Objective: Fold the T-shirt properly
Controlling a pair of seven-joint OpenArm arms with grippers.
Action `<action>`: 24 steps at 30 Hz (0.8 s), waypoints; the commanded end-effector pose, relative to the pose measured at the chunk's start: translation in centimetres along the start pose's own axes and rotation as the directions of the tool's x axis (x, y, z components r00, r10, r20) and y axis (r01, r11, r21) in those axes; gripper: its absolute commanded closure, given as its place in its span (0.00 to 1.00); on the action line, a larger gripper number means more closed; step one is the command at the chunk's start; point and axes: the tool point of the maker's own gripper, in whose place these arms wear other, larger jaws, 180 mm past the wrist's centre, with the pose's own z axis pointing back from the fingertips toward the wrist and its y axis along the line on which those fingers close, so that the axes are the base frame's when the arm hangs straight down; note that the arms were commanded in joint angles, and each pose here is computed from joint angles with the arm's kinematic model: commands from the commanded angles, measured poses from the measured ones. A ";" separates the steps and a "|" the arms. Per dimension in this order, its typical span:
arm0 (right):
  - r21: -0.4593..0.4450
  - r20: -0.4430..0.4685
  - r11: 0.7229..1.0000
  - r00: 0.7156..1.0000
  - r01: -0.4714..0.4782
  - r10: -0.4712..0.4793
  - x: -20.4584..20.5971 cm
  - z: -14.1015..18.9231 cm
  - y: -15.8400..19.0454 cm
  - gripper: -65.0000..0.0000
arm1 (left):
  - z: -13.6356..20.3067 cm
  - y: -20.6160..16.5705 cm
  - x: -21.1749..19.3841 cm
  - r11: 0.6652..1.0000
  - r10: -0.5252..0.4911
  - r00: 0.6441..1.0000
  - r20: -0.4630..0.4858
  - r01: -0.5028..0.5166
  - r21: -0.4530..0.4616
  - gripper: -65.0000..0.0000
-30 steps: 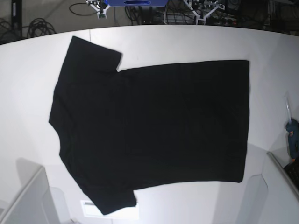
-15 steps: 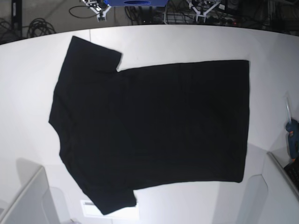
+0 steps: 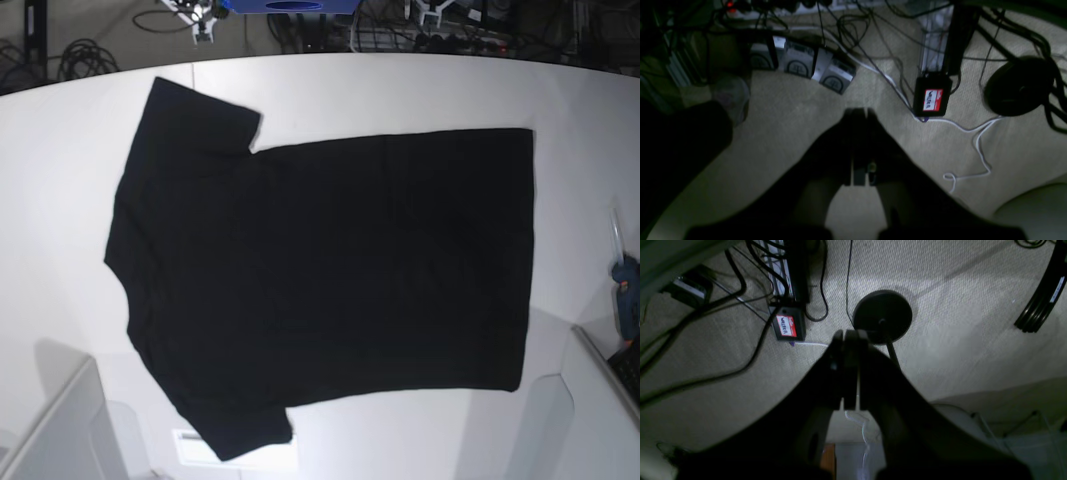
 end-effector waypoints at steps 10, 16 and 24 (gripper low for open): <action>-0.093 0.083 0.990 0.991 0.108 -0.101 -1.1 6.6 -4.9 1.00 | 4.3 4.4 -1.6 0.996 -0.076 0.990 0.120 0.069 0.064 1.00; -0.133 0.148 0.973 0.974 0.189 -0.169 -0.8 10.1 -6.7 1.00 | 8.2 6.6 -1.0 0.993 -0.077 0.974 0.213 0.056 0.101 1.00; -0.190 0.347 0.930 0.908 0.313 -0.235 3.2 17.0 -10.0 1.00 | 15.4 10.0 2.2 0.994 0.028 0.924 0.382 -0.067 0.090 1.00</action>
